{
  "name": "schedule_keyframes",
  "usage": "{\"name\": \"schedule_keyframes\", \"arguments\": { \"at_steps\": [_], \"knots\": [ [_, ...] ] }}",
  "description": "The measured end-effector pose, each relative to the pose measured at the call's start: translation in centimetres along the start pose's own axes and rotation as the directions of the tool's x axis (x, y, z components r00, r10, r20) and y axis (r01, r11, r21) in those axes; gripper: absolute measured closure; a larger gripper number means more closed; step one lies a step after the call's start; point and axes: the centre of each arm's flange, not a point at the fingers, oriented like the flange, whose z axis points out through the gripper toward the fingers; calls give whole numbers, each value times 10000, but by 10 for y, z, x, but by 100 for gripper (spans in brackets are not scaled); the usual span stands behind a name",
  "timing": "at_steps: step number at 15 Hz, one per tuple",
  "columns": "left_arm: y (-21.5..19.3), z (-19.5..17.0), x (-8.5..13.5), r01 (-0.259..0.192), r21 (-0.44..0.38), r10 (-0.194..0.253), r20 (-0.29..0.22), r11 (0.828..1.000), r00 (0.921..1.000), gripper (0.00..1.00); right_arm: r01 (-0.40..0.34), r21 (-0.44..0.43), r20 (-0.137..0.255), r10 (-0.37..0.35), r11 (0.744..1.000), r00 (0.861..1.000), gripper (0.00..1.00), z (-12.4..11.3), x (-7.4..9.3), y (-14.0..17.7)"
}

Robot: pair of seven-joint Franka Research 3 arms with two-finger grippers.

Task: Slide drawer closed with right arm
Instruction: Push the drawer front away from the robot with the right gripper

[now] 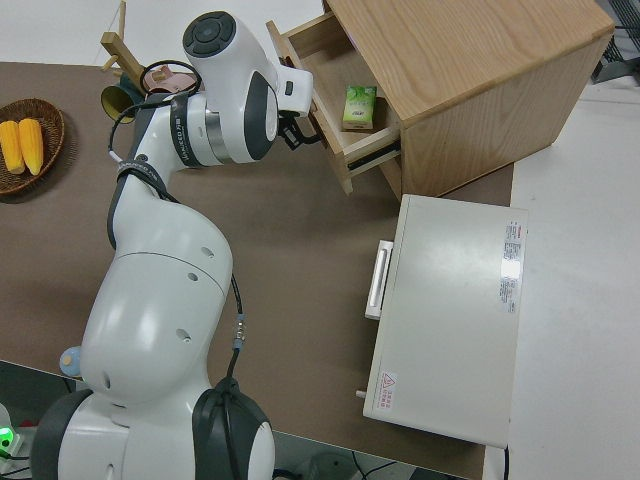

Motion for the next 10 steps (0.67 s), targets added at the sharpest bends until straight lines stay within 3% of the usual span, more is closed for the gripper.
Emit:
{"name": "schedule_keyframes", "arguments": {
  "at_steps": [10],
  "knots": [
    [0, 0, 0, 0, 0, 0, 0, 10000, 10000, 0, -338, 241, -534, 350, 9991, 9980, 99, 3, 42, 20]
  ]
}}
